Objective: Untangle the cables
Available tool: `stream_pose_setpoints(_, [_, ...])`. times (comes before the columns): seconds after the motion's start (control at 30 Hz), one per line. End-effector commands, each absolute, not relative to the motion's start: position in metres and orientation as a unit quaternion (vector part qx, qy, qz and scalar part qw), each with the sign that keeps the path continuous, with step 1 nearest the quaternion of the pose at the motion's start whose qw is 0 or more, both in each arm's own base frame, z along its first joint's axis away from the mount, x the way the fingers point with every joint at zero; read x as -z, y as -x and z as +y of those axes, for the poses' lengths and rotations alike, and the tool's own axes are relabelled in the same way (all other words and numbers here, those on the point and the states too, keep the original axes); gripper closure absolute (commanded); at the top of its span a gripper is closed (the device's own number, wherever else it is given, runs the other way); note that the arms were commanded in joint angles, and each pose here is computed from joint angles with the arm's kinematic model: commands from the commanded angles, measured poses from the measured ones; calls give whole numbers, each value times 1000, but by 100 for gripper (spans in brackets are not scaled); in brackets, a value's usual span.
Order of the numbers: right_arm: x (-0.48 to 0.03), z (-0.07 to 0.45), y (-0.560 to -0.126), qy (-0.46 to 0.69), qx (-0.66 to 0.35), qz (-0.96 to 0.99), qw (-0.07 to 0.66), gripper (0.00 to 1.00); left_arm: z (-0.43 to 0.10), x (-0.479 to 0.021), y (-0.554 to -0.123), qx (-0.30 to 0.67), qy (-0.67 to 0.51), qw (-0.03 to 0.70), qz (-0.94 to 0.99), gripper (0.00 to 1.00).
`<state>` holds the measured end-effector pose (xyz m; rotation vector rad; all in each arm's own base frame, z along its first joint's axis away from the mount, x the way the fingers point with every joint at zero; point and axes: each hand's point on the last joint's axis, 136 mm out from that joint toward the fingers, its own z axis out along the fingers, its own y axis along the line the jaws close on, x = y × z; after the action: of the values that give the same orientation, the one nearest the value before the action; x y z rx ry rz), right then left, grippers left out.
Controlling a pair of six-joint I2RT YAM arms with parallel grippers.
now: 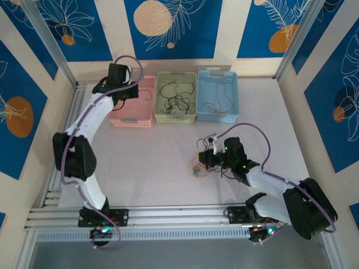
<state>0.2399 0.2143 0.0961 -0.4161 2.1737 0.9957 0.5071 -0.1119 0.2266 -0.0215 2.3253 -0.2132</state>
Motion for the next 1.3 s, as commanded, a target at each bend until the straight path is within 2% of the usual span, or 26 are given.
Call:
stream_pose_setpoints(0.0, [-100, 213, -240, 157, -389, 833, 360, 100, -100, -228, -535, 75, 42, 403, 911, 100])
stream_pose_setpoints(0.43, [-102, 211, -238, 156, -390, 830, 366, 100, -83, -188, -603, 12, 57, 399, 915, 100])
stream_pose_setpoints(0.5, [-102, 211, -239, 155, -390, 831, 366, 100, -82, -180, -606, 5, 53, 389, 920, 78])
stream_pose_setpoints(0.53, [-102, 211, -238, 155, -390, 831, 365, 100, -81, -176, -606, 1, 52, 386, 921, 72])
stream_pose_setpoints(0.7, [-102, 211, -238, 156, -391, 830, 366, 100, -81, -182, -597, 15, 52, 389, 919, 44])
stream_pose_setpoints(0.77, [-102, 212, -238, 157, -391, 830, 366, 100, -83, -199, -588, 25, 52, 399, 915, 41])
stream_pose_setpoints(0.87, [-103, 212, -238, 158, -391, 830, 366, 100, -95, -234, -560, 60, 33, 420, 905, 41])
stream_pose_setpoints(1.03, [-106, 216, -234, 169, -402, 824, 362, 100, -131, -270, -472, 176, -6, 446, 878, 40])
stream_pose_setpoints(1.17, [-110, 224, -227, 189, -414, 817, 355, 100, -162, -252, -387, 245, -37, 415, 875, 40])
stream_pose_setpoints(1.27, [-119, 227, -226, 192, -420, 814, 352, 100, -194, -224, -323, 335, -65, 370, 864, 39])
